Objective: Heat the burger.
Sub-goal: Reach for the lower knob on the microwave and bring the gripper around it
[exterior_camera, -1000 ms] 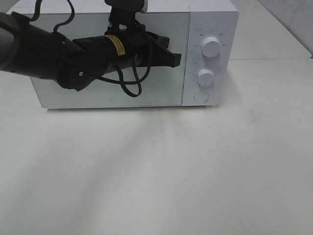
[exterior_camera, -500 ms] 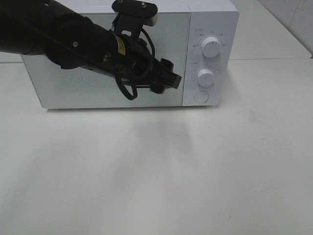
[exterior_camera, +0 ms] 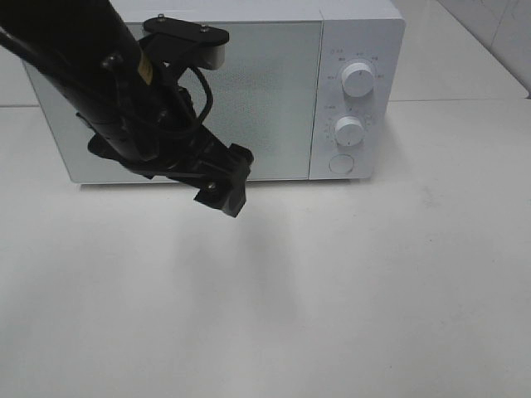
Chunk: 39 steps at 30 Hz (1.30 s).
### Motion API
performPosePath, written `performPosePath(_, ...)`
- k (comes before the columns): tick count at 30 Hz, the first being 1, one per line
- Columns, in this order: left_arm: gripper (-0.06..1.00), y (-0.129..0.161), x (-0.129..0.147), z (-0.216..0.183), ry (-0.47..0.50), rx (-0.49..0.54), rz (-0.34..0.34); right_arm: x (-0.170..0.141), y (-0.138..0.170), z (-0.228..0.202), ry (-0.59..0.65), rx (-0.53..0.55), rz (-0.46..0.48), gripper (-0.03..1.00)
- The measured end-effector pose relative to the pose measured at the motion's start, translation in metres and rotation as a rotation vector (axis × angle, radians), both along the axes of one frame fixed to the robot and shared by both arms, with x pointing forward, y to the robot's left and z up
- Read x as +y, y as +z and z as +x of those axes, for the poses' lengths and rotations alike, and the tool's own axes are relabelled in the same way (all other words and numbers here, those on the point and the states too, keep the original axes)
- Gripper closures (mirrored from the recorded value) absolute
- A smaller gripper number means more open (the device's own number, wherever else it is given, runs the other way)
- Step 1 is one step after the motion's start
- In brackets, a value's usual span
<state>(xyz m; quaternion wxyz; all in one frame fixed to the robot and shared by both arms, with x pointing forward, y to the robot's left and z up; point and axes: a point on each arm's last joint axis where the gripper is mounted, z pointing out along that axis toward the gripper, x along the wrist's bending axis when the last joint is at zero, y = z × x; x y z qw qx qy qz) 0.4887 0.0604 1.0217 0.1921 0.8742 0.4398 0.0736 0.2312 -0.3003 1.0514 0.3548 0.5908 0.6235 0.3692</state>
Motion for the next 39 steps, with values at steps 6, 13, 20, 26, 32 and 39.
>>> performPosePath(6,-0.03,0.01,0.025,-0.002,0.078,0.111,0.035,0.0,0.0,0.0,0.0,0.0,0.0,0.2)
performPosePath(13,-0.03,0.032,0.07,0.009,0.188,0.125,0.033,0.0,0.0,0.0,0.0,0.0,0.0,0.2)
performPosePath(20,-0.03,0.052,0.121,0.014,0.303,0.128,0.018,0.0,0.0,0.0,0.0,0.0,0.0,0.2)
performPosePath(26,-0.03,0.057,0.176,-0.003,0.43,0.118,0.008,0.0,0.0,0.0,0.0,0.0,0.0,0.2)
performPosePath(32,-0.03,0.048,0.205,-0.034,0.526,0.13,0.008,0.0,0.0,0.0,0.0,0.0,0.0,0.2)
performPosePath(39,-0.03,0.04,0.211,-0.074,0.53,0.111,0.002,0.0,0.0,0.0,0.0,0.0,0.0,0.2)
